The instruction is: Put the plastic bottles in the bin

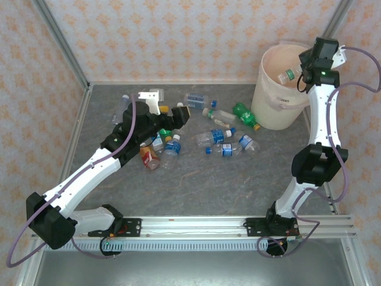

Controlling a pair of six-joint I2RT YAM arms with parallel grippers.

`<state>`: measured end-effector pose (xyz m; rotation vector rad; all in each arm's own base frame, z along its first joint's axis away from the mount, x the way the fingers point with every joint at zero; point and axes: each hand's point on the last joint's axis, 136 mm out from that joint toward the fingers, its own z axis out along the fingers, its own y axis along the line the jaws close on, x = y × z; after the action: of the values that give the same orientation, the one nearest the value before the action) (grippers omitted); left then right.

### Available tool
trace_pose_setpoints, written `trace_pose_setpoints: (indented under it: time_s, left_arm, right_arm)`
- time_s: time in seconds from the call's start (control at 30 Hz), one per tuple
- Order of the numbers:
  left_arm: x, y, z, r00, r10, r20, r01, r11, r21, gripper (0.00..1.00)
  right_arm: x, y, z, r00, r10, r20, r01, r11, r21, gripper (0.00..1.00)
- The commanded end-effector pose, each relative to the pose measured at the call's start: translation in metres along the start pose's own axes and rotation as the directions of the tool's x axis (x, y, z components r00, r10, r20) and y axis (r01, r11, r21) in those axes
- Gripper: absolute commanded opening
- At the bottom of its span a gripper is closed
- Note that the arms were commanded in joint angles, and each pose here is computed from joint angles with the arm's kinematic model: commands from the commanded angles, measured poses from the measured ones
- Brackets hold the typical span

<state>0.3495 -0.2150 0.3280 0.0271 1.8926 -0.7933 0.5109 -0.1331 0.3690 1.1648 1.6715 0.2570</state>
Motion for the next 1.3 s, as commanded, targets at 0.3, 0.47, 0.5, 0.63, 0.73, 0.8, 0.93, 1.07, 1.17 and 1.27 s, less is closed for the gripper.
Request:
trace_pose_setpoints:
  time_s: [0.3, 0.47, 0.5, 0.63, 0.73, 0.8, 0.93, 1.07, 1.17, 1.27]
  left_arm:
    - [-0.006, -0.001, -0.013, 1.000, -0.012, 0.026, 0.012, 1.000, -0.013, 0.99]
    - [-0.002, 0.001, -0.013, 1.000, -0.015, 0.018, 0.015, 1.000, -0.017, 0.99]
    - [-0.001, 0.001, -0.013, 1.000, -0.016, 0.014, 0.017, 1.000, -0.018, 0.99]
    - [0.006, 0.007, -0.011, 1.000, -0.021, -0.003, 0.020, 0.999, -0.036, 0.99]
    - [0.013, 0.013, -0.010, 0.999, -0.020, -0.025, 0.019, 0.998, -0.061, 0.99]
    - [0.018, 0.018, -0.010, 0.999, -0.018, -0.037, 0.015, 0.996, -0.083, 0.99]
    - [0.031, 0.034, -0.009, 0.997, -0.013, -0.074, 0.003, 0.990, -0.141, 0.99]
    - [0.054, 0.047, -0.008, 0.990, -0.014, -0.139, -0.012, 0.984, -0.180, 0.99]
    - [0.072, 0.056, -0.006, 0.982, -0.027, -0.185, -0.010, 0.980, -0.198, 0.99]
    - [0.088, 0.065, -0.005, 0.973, -0.049, -0.225, -0.003, 0.975, -0.222, 0.99]
  right_arm:
    - [-0.009, 0.003, -0.014, 1.000, -0.002, 0.014, 0.002, 1.000, -0.018, 0.82]
    - [-0.015, 0.010, -0.032, 1.000, -0.017, 0.017, 0.018, 0.999, -0.043, 0.90]
    - [-0.016, 0.011, -0.036, 1.000, -0.019, 0.016, 0.019, 0.999, -0.047, 0.91]
    - [-0.016, 0.016, -0.056, 0.999, -0.042, 0.013, 0.042, 0.996, -0.072, 0.94]
    - [-0.011, 0.022, -0.073, 0.997, -0.071, 0.009, 0.072, 0.993, -0.093, 0.98]
    - [-0.005, 0.025, -0.084, 0.996, -0.092, 0.004, 0.092, 0.990, -0.106, 1.00]
    - [0.010, 0.033, -0.111, 0.990, -0.143, 0.001, 0.142, 0.980, -0.141, 1.00]
    - [0.031, 0.037, -0.136, 0.983, -0.181, -0.032, 0.172, 0.965, -0.196, 1.00]
    - [0.048, 0.036, -0.154, 0.974, -0.221, -0.048, 0.203, 0.948, -0.244, 1.00]
    - [0.066, 0.034, -0.169, 0.963, -0.258, -0.072, 0.225, 0.925, -0.306, 1.00]
